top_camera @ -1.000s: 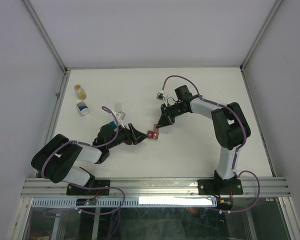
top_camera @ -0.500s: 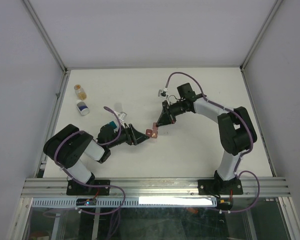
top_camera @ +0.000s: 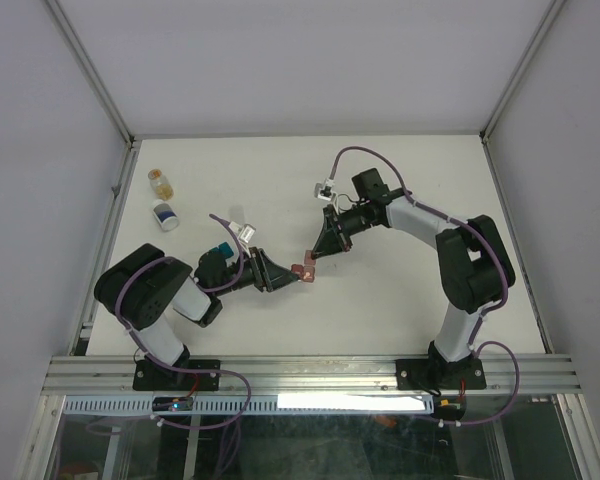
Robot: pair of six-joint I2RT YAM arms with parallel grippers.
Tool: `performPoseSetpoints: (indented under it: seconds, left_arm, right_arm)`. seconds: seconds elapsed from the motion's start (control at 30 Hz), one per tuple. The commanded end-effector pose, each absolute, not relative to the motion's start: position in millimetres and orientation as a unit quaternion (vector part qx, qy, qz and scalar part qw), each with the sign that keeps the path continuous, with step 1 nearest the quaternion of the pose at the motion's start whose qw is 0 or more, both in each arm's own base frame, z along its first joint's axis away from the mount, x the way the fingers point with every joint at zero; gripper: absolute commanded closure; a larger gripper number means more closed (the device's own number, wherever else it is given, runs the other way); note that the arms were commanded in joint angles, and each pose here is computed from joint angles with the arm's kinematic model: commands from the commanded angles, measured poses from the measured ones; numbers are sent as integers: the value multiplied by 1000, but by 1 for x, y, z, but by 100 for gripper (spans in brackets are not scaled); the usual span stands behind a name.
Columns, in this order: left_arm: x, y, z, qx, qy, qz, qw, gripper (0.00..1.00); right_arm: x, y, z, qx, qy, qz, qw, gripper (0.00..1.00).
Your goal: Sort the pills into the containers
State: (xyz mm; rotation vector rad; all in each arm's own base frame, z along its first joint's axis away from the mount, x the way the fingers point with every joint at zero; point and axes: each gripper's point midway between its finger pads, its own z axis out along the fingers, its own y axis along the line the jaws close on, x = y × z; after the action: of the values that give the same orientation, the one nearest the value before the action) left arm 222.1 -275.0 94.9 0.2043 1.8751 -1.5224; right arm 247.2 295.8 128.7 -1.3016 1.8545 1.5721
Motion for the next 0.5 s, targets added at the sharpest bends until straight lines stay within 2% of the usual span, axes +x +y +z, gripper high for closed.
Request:
performPoseSetpoints:
  seconds: [0.0,0.17,0.47]
  left_arm:
    - [223,-278,123,103,682,-617,379,46]
    - [222,-280,123,106,681,-621,373,51]
    - [222,-282,122,110,680,-626,365,69]
  right_arm:
    - [238,300,157,-492,619,573,216,99]
    - [235,301,159,-495,614,575,216,99]
    - [232,303,161,-500,609,578,213,99]
